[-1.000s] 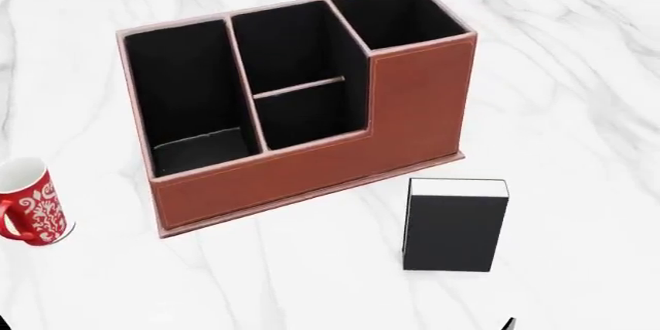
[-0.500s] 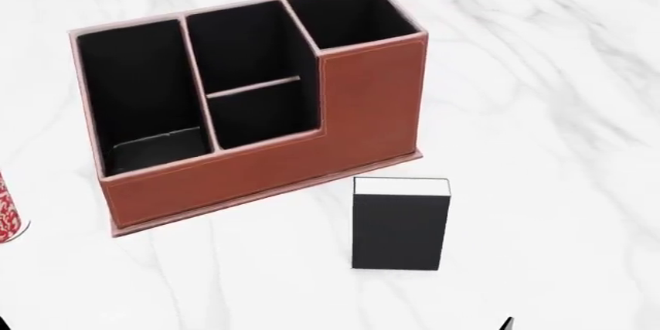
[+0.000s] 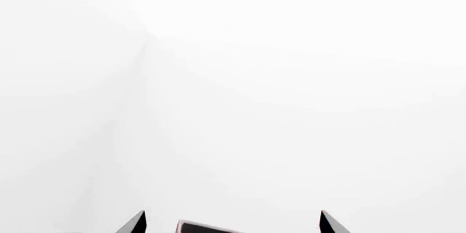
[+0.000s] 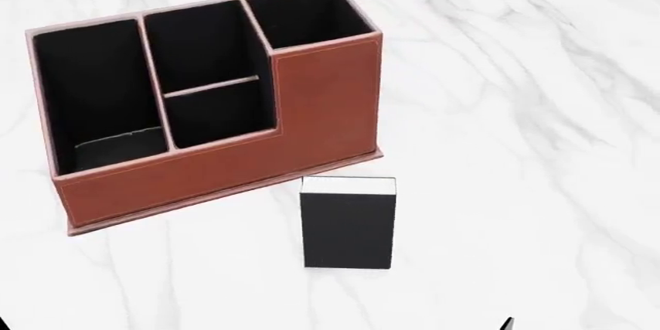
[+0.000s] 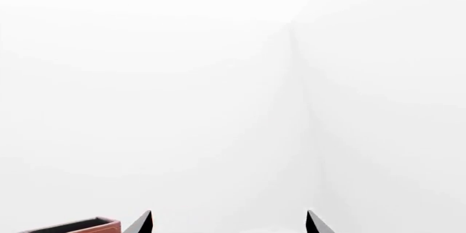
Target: Pick up the book and place it in the back compartment of the caddy.
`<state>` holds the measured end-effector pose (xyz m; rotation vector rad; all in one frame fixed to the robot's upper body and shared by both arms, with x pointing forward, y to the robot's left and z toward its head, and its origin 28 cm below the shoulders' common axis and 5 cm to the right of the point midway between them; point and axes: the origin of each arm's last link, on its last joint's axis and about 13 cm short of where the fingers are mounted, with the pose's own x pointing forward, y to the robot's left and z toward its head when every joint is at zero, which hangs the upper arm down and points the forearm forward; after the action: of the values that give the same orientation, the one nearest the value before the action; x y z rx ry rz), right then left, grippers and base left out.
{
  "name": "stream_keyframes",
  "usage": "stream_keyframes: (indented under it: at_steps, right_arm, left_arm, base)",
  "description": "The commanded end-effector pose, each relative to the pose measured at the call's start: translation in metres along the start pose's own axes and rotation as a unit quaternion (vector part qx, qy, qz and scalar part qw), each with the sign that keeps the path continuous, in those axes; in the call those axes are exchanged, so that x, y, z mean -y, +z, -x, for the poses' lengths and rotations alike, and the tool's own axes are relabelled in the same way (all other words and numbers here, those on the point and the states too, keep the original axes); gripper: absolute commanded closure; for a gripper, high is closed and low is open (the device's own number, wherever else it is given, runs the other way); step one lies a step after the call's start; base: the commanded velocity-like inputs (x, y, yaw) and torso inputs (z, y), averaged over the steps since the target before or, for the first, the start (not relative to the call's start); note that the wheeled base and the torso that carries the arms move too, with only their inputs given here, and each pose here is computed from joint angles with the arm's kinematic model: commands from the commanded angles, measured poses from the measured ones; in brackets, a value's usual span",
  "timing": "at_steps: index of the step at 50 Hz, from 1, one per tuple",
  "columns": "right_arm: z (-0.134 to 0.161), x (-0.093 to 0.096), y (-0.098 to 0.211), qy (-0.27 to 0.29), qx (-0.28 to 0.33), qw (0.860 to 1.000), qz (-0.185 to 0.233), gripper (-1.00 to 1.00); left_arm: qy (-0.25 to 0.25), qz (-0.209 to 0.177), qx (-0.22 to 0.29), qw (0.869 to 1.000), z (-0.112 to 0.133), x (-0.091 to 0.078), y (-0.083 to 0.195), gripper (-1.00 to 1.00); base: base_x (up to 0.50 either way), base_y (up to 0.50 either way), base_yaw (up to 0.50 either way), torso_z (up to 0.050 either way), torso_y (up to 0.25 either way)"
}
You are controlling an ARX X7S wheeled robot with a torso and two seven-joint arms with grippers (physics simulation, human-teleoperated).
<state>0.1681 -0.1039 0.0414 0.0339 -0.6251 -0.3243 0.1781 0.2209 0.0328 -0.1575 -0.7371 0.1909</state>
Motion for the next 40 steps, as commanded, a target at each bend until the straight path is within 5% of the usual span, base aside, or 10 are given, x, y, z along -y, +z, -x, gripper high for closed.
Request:
stream_keyframes:
  at_steps: [1, 40]
  right_arm:
    - [0.0001, -0.0001, -0.0001, 0.0, 0.0, 1.0, -0.001, -1.0]
    - [0.0043, 0.0017, 0.0049, 0.007, 0.033, 0.999, -0.011, -1.0]
  left_arm:
    - [0.0, 0.0, 0.0, 1.0, 0.0, 0.0002, 0.0004, -1.0]
    - [-0.001, 0.002, -0.001, 1.0, 0.0003, -0.0004, -0.0001, -1.0]
  base:
    - [0.0, -0.19, 0.0, 0.0, 0.0]
    - [0.06, -0.05, 0.0, 0.0, 0.0]
